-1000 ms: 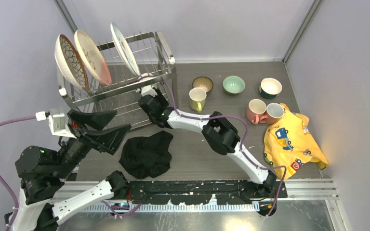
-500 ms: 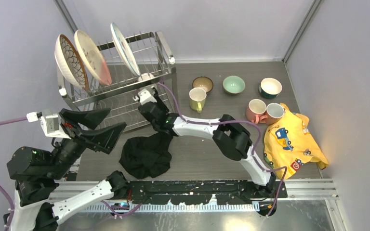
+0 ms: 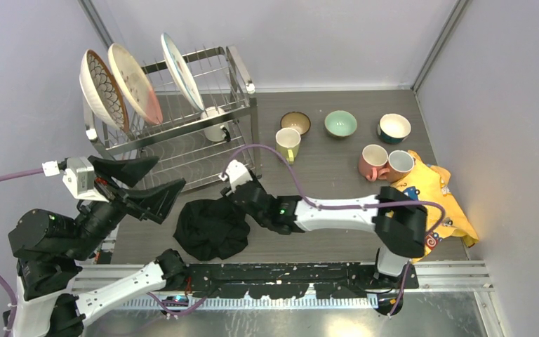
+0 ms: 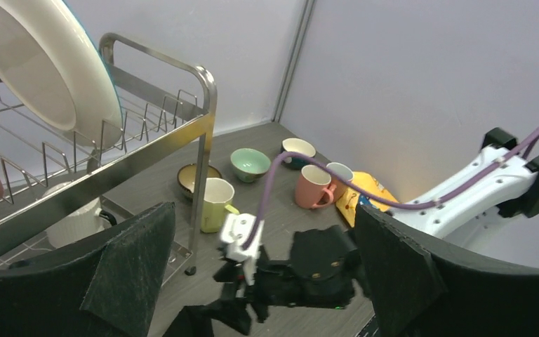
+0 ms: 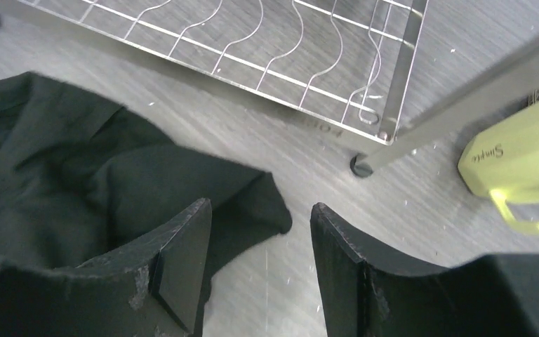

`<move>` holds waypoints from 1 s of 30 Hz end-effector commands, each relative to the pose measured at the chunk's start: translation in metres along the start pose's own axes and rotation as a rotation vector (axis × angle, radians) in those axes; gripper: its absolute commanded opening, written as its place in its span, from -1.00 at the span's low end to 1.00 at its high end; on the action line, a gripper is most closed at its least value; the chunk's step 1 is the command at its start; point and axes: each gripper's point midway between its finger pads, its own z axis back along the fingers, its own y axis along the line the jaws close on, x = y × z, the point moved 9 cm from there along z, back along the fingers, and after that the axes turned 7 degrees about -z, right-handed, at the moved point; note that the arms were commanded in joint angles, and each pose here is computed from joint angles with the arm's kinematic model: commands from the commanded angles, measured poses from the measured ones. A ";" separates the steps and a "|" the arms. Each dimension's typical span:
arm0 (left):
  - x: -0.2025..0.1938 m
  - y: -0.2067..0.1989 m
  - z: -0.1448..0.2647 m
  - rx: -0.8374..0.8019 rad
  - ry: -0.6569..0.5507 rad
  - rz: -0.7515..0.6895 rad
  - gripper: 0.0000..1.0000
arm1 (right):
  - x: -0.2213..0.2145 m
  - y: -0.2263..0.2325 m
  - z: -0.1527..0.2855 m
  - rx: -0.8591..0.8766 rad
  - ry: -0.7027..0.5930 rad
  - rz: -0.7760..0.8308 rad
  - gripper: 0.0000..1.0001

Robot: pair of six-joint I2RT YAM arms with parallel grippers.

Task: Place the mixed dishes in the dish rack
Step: Move the cup to the center of the board.

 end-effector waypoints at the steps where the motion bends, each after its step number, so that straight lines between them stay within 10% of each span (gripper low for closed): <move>1: 0.003 0.000 -0.002 -0.020 0.028 -0.073 0.99 | 0.015 -0.009 0.038 0.047 -0.067 -0.165 0.17; 10: -0.025 0.003 -0.014 0.012 0.159 -0.149 0.99 | 0.006 -0.072 0.083 -0.146 0.006 -0.263 0.18; 30: -0.099 -0.004 -0.029 0.005 0.364 -0.079 0.97 | 0.037 -0.216 0.016 -0.356 0.019 -0.770 0.26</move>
